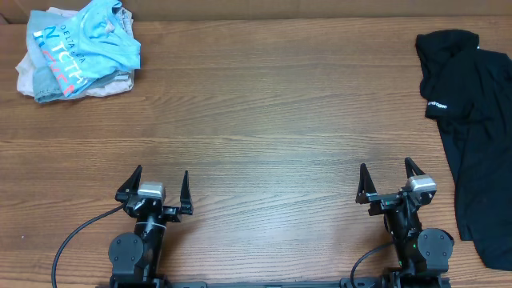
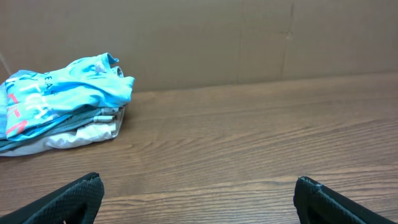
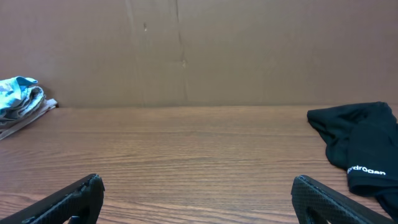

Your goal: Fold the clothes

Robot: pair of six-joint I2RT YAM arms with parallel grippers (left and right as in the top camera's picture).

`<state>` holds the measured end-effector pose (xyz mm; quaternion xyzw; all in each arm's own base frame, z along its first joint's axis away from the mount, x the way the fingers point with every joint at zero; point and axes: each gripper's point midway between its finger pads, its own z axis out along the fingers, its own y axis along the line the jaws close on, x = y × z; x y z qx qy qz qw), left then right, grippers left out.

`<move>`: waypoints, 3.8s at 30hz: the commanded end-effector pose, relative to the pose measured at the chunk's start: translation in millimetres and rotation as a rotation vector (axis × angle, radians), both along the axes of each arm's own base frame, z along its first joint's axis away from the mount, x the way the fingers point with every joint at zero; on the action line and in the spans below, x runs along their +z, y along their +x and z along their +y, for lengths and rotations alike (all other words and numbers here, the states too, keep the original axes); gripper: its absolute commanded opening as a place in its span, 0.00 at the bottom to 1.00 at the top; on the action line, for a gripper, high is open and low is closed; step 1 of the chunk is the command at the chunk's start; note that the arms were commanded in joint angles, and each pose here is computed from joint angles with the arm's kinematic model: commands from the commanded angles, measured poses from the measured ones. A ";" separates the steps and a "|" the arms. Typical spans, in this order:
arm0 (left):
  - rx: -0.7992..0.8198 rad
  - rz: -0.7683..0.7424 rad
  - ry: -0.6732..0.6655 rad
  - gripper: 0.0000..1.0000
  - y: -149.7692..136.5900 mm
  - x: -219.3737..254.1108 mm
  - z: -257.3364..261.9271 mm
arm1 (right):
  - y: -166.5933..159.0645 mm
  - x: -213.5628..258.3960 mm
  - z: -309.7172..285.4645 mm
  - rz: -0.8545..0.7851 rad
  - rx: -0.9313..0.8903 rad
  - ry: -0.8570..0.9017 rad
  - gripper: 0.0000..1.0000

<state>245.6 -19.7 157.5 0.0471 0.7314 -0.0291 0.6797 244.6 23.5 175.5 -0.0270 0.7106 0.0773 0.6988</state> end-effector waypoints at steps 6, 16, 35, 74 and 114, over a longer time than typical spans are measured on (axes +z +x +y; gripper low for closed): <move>0.016 -0.003 -0.008 1.00 -0.1 0.0 3.1 | -0.2 -2.3 2.0 -0.002 0.010 -0.001 1.00; 0.016 -0.003 -0.008 1.00 -0.1 0.0 3.1 | -0.2 -2.3 2.0 -0.002 0.010 -0.001 1.00; 0.016 -0.003 -0.008 1.00 -0.1 0.0 3.1 | -0.2 -2.3 2.0 -0.002 0.010 -0.001 1.00; 0.016 -0.003 -0.008 1.00 -0.1 0.0 3.1 | -58.0 64.4 95.4 -0.148 0.667 0.258 1.00; 0.016 -0.003 -0.008 1.00 -0.1 0.0 3.1 | 187.4 131.2 -85.7 0.321 -0.403 -0.171 1.00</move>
